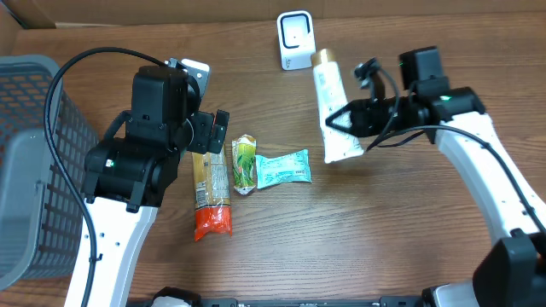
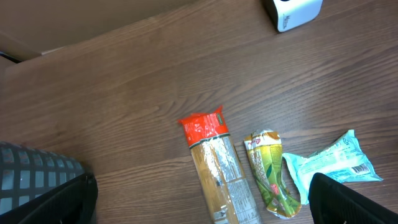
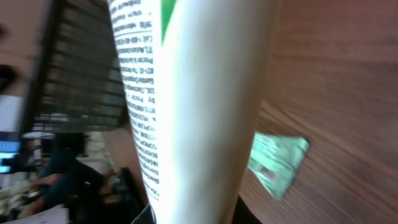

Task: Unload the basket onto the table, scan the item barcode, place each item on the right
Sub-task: 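Lift the white tube and hold it in front of the scanner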

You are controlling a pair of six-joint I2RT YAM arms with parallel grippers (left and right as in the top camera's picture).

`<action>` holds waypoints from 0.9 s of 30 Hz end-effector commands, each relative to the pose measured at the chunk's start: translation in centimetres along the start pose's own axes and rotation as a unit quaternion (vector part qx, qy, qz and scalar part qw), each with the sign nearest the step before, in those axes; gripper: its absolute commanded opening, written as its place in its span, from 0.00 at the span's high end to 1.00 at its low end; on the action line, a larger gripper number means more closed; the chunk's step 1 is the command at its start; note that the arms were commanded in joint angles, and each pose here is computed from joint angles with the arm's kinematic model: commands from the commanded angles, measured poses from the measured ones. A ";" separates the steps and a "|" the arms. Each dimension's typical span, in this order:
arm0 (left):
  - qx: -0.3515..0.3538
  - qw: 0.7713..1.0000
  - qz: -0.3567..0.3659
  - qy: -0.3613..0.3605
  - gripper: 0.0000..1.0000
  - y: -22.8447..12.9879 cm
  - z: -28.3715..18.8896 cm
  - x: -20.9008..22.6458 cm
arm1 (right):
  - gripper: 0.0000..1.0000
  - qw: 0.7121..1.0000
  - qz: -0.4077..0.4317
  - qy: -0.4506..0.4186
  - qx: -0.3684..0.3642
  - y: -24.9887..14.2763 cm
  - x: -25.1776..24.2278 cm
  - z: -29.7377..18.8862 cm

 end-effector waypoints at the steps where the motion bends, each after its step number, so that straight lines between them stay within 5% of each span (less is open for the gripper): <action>1: -0.001 1.000 0.006 0.007 0.00 0.2 0.0 0.2 | 0.96 0.993 -0.031 0.105 -0.053 1.8 2.8 -3.4; 11: -0.001 1.000 0.006 0.007 0.00 0.2 0.0 0.2 | 0.97 0.993 0.002 0.057 -0.103 4.2 2.6 -4.4; 18: -0.001 1.000 0.006 0.007 0.01 0.2 0.0 0.2 | 0.97 0.982 -0.033 -0.151 -0.111 10.0 3.0 -2.8; 23: -0.001 1.000 0.006 0.007 0.00 0.2 0.0 0.2 | 0.97 0.925 -0.112 -0.345 -0.110 12.9 1.7 2.1; 27: -0.001 1.000 0.006 0.007 0.01 0.2 0.0 0.2 | 0.96 0.842 -0.186 -0.494 -0.112 13.9 0.1 6.1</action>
Point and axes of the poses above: each gripper's point midway between its finger pads, its own z axis out along the fingers, its own x axis along the line the jaws close on, y = z × x, the point moved 10 cm from there along -z, back along the fingers, and after that the axes turned 3 degrees about -z, right-handed, at the moved point
